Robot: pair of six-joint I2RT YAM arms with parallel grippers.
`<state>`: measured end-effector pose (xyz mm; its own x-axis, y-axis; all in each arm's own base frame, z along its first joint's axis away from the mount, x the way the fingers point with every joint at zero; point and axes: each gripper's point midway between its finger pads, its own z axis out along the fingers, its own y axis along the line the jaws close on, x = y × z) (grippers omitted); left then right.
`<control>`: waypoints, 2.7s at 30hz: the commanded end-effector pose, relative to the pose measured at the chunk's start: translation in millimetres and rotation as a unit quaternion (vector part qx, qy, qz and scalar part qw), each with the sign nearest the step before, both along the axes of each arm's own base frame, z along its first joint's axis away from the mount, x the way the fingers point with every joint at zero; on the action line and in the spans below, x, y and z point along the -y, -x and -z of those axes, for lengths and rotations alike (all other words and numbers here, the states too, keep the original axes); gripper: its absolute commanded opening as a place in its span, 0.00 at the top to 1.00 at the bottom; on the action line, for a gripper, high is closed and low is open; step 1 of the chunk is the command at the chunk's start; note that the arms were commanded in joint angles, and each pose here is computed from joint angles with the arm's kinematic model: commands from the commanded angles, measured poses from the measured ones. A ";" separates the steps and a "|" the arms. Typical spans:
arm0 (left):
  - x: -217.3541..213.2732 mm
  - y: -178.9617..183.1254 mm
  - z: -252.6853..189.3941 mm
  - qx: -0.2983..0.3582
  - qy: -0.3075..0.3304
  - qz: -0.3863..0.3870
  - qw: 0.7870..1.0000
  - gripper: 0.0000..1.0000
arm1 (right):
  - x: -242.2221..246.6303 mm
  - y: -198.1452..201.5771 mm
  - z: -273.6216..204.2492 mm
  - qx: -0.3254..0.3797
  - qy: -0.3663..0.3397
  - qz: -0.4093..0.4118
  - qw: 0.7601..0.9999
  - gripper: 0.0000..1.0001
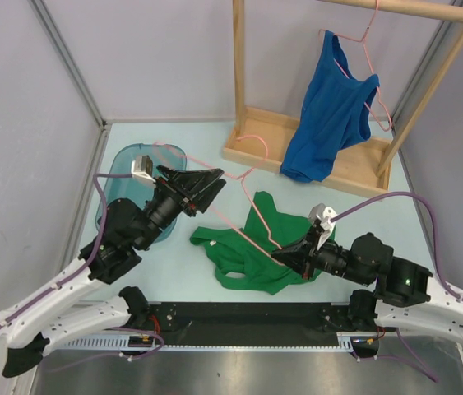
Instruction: Remove the tank top from the hanger
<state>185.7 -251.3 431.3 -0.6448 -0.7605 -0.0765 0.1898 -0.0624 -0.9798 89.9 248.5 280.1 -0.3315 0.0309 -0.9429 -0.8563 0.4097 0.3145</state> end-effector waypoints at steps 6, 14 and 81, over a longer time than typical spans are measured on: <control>-34.9 19.1 -3.0 0.122 -0.049 -0.043 0.990 0.14 | 46.2 -30.1 4.1 -0.067 -0.024 0.157 0.985 1.00; -56.6 31.2 35.8 0.153 -0.205 -0.049 0.966 0.10 | 72.7 -80.8 -34.7 -0.039 0.055 0.303 0.951 1.00; 153.3 69.3 343.5 0.120 -0.714 0.303 0.619 0.03 | 110.6 -153.2 -57.2 -0.152 0.116 0.370 0.909 0.01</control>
